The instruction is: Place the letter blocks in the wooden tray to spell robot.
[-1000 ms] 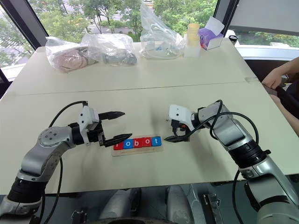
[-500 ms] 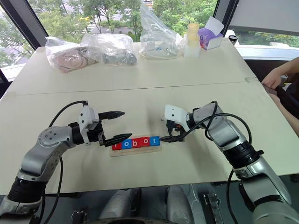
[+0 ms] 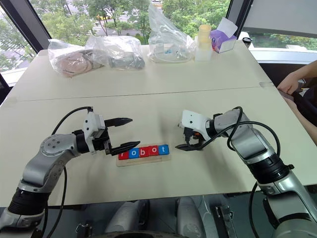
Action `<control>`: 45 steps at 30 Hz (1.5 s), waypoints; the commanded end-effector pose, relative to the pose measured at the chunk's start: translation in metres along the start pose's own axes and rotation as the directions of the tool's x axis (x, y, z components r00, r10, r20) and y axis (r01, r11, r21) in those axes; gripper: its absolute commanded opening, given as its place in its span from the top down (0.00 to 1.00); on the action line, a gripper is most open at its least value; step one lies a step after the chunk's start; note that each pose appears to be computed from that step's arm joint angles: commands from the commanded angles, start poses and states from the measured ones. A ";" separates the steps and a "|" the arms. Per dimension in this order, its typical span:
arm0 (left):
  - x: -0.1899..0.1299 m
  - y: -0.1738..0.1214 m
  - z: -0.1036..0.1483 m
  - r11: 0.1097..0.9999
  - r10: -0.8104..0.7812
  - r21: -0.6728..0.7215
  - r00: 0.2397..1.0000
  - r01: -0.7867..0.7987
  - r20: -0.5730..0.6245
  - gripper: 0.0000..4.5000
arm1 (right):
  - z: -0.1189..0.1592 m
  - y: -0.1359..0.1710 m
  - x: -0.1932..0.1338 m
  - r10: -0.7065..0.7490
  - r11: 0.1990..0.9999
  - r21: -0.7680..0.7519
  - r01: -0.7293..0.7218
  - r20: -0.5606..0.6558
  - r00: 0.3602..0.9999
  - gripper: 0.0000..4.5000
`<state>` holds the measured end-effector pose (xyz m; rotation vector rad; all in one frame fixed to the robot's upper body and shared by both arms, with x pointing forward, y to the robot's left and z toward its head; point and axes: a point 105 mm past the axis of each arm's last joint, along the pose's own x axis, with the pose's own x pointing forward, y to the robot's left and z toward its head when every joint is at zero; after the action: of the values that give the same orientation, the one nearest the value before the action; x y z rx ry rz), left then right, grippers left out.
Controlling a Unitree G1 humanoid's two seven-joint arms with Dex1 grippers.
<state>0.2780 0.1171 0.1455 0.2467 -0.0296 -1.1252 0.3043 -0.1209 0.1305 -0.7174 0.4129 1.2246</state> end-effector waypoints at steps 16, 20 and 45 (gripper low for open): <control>-0.003 -0.002 0.009 1.000 0.002 0.026 1.000 -0.002 0.016 0.00 | 0.010 0.016 0.025 0.071 0.997 0.005 -0.071 0.040 0.997 0.01; -0.004 -0.002 0.009 1.000 0.005 0.025 1.000 -0.005 0.015 0.00 | 0.009 0.010 0.030 0.059 0.998 0.008 -0.060 0.041 0.997 0.01; -0.038 -0.014 -0.003 0.999 -0.018 -0.049 0.989 0.011 -0.145 0.00 | 0.006 0.039 -0.047 0.064 0.990 0.124 -0.070 0.052 0.997 0.01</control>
<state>0.2546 0.1432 0.1322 0.2735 0.1554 -1.1088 0.2590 -0.1450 0.1420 -0.5521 0.5141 1.2493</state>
